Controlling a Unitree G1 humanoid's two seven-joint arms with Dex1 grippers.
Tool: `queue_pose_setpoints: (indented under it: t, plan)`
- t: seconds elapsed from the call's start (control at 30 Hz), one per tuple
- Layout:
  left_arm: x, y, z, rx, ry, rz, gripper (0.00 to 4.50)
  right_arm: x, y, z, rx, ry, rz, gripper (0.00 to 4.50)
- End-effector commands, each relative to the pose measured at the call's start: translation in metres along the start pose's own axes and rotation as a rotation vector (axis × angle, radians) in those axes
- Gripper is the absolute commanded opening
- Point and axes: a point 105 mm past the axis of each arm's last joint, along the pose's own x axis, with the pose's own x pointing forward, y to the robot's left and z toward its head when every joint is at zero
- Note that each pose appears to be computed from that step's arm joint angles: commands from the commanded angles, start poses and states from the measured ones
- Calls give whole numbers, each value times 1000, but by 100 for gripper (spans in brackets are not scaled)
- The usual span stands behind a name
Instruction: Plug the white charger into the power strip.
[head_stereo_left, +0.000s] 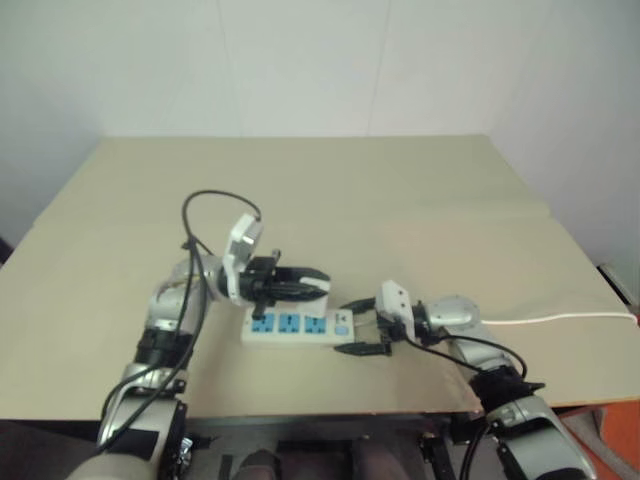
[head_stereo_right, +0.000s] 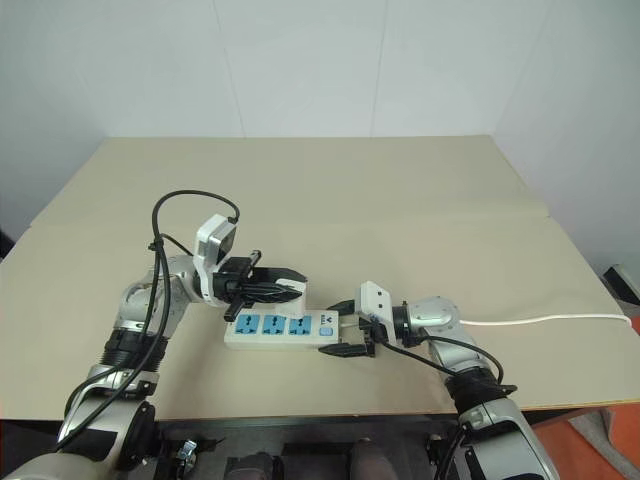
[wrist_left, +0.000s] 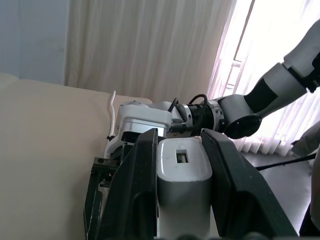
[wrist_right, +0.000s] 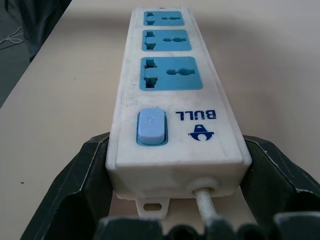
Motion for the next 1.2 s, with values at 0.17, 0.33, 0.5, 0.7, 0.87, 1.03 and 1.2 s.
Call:
queue_pose_setpoints:
  t: [0.17,0.33,0.5,0.7,0.87,1.03,1.2]
  plan:
    - [3,3,-14,44,36,-12,102,2,2,15,-57,-38,-8,342]
    - [-2,2,-31,23,59,7,102,1,1,16,-61,-41,-30,342]
    - [-2,1,-39,16,65,15,102,2,2,15,-62,-38,-30,342]
    - [-4,6,-38,18,41,49,102,2,1,14,-64,-32,-30,342]
    - [-3,8,-42,13,47,53,102,4,2,14,-66,-31,-26,342]
    - [-3,11,-50,4,52,71,102,4,2,14,-67,-31,-26,342]
    - [-5,12,-55,8,79,75,102,4,3,12,-69,-21,-27,342]
